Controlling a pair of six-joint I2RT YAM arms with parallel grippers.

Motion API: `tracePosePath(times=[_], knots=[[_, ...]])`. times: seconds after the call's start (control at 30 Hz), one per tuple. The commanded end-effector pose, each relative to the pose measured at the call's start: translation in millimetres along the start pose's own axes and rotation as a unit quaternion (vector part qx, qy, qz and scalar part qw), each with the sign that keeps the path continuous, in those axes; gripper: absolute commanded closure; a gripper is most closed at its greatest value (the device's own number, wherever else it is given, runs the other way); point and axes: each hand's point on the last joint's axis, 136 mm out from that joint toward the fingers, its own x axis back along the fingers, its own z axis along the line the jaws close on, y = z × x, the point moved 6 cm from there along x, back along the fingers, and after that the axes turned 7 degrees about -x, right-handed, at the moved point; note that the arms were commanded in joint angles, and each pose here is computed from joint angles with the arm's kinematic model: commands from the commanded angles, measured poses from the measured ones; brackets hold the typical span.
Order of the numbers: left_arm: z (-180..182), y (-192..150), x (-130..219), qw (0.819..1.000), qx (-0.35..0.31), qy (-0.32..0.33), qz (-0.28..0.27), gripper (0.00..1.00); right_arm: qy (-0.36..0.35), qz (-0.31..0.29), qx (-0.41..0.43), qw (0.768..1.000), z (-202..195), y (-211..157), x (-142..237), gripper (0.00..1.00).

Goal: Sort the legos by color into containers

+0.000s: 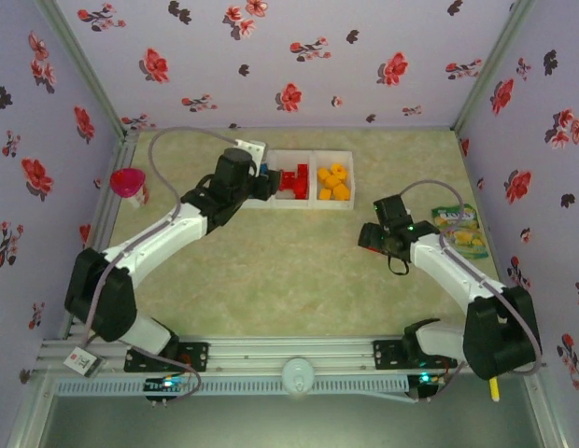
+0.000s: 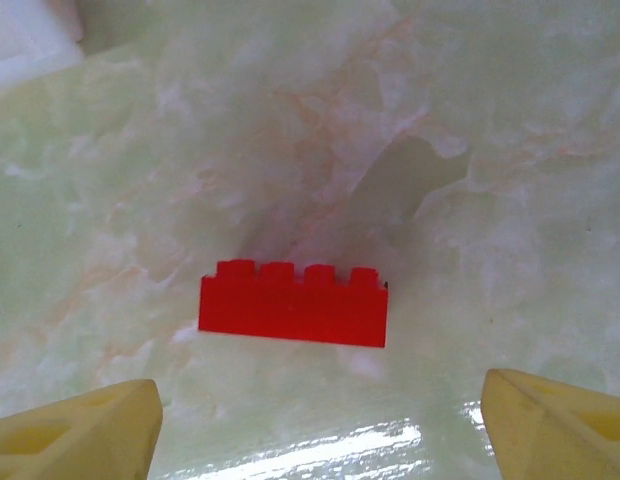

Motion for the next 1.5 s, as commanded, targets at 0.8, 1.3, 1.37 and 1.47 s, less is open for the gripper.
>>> tracePosePath(times=[0.8, 1.3, 1.37, 1.47], knots=[[8.0, -15.1, 21.9, 1.0, 0.026, 0.014, 0.004, 0.37, 0.166, 0.136, 0.026, 0.976, 54.6, -38.2, -23.0, 0.18], [8.0, -12.6, 29.5, 1.0, 0.027, 0.011, 0.002, 0.37, 0.077, 0.061, 0.078, 0.992, 48.4, -15.6, 0.9, 0.23], [8.0, -12.4, 30.5, 1.0, 0.027, 0.011, 0.002, 0.36, 0.065, 0.057, 0.091, 0.992, 49.1, -12.2, -1.8, 0.24], [7.3, -11.5, 32.1, 1.0, 0.026, 0.009, 0.002, 0.36, 0.079, 0.059, 0.113, 0.989, 58.3, -9.6, -10.9, 0.25]])
